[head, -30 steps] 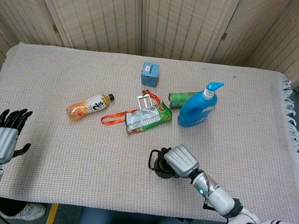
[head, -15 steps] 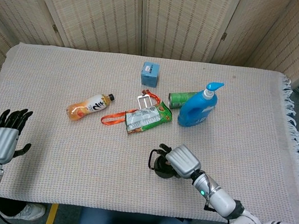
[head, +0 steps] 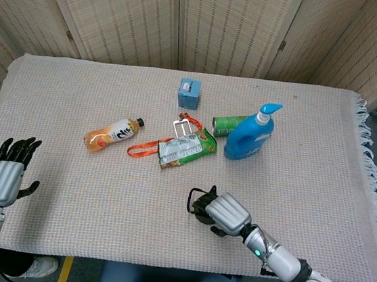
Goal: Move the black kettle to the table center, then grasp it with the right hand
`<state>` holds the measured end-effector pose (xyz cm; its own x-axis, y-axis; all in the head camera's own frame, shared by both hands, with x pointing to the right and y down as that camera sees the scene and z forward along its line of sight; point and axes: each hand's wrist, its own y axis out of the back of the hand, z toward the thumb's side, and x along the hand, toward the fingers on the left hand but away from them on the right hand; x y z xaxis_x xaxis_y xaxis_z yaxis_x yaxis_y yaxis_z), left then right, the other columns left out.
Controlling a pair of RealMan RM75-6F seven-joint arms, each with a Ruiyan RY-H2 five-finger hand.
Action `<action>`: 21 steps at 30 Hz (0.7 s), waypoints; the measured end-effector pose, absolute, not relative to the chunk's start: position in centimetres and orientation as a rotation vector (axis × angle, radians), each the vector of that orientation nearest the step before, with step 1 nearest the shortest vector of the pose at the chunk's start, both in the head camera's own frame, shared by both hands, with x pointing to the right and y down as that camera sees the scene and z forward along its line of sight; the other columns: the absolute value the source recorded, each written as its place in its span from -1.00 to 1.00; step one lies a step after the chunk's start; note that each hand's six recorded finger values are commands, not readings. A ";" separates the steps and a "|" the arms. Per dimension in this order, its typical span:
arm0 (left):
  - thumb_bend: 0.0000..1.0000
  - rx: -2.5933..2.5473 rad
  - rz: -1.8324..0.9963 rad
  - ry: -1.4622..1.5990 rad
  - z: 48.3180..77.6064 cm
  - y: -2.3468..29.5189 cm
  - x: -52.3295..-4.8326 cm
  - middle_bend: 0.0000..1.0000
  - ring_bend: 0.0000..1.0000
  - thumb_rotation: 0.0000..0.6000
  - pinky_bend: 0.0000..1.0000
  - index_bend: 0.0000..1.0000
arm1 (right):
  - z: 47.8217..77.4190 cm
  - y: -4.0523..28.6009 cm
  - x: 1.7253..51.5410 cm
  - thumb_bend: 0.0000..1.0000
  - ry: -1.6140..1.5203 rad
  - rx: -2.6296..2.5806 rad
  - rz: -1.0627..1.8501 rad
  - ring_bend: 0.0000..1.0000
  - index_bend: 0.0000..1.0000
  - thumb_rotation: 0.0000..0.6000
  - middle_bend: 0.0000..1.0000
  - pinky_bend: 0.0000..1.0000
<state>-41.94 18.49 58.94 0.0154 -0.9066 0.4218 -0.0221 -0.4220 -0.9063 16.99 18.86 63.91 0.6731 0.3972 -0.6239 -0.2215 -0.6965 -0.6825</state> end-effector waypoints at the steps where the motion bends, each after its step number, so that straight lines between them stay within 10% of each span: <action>1: -0.58 -1.548 -1.502 0.981 59.0 18.5 -41.9 -0.88 -0.86 1.00 -1.00 -0.87 | 64.0 18.9 17.1 -0.38 -0.132 -2.112 1.022 0.73 -0.52 1.00 -0.36 0.65; 17: -0.58 -1.543 -1.510 0.985 58.7 18.5 -42.2 -0.89 -0.86 1.00 -1.00 -0.87 | 62.6 17.9 18.3 -0.38 -0.238 -2.071 1.015 0.60 -0.52 1.00 -0.36 0.65; 21: -0.58 -1.535 -1.548 0.992 58.8 18.6 -43.0 -0.89 -0.86 1.00 -1.00 -0.87 | 60.8 16.6 21.5 -0.38 -0.351 -1.975 1.058 0.20 -0.52 1.00 -0.38 0.22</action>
<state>-43.00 18.60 58.80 -0.0219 -0.8991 0.4373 -0.0217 -0.4368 -0.8993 21.53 16.60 60.83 0.6031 0.5788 -0.5489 -0.1367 -0.6029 -0.7860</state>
